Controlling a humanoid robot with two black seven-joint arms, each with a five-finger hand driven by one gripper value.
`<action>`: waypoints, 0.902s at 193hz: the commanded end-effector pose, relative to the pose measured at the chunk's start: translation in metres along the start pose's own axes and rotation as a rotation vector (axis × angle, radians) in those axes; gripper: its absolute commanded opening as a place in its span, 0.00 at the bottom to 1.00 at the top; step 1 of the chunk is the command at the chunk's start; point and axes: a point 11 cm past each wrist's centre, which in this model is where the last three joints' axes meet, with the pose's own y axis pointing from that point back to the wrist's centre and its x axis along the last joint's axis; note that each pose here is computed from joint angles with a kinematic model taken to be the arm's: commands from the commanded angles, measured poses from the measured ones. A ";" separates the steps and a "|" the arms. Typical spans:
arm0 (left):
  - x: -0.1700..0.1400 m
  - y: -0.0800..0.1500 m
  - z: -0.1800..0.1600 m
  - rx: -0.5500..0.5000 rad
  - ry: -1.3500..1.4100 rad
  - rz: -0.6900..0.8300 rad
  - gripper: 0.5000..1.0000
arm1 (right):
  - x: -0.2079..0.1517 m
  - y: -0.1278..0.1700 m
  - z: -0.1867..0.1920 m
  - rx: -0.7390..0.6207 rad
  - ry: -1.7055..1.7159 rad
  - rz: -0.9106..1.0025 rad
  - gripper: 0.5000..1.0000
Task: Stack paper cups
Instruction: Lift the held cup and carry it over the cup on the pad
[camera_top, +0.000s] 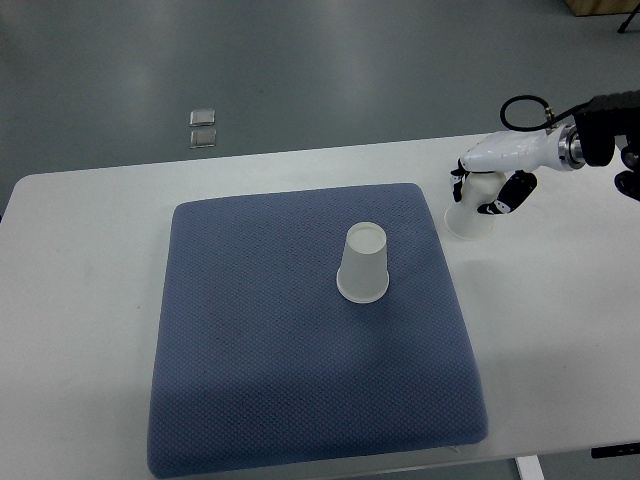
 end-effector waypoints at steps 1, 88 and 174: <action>0.000 0.000 0.000 0.000 0.000 0.000 1.00 | 0.033 0.009 -0.003 0.006 0.028 0.023 0.24; 0.000 0.000 0.000 0.000 0.000 0.000 1.00 | 0.079 0.011 -0.076 0.189 0.103 -0.009 0.25; 0.000 0.000 0.000 0.000 0.000 0.000 1.00 | 0.110 0.023 -0.118 0.288 0.121 -0.026 0.25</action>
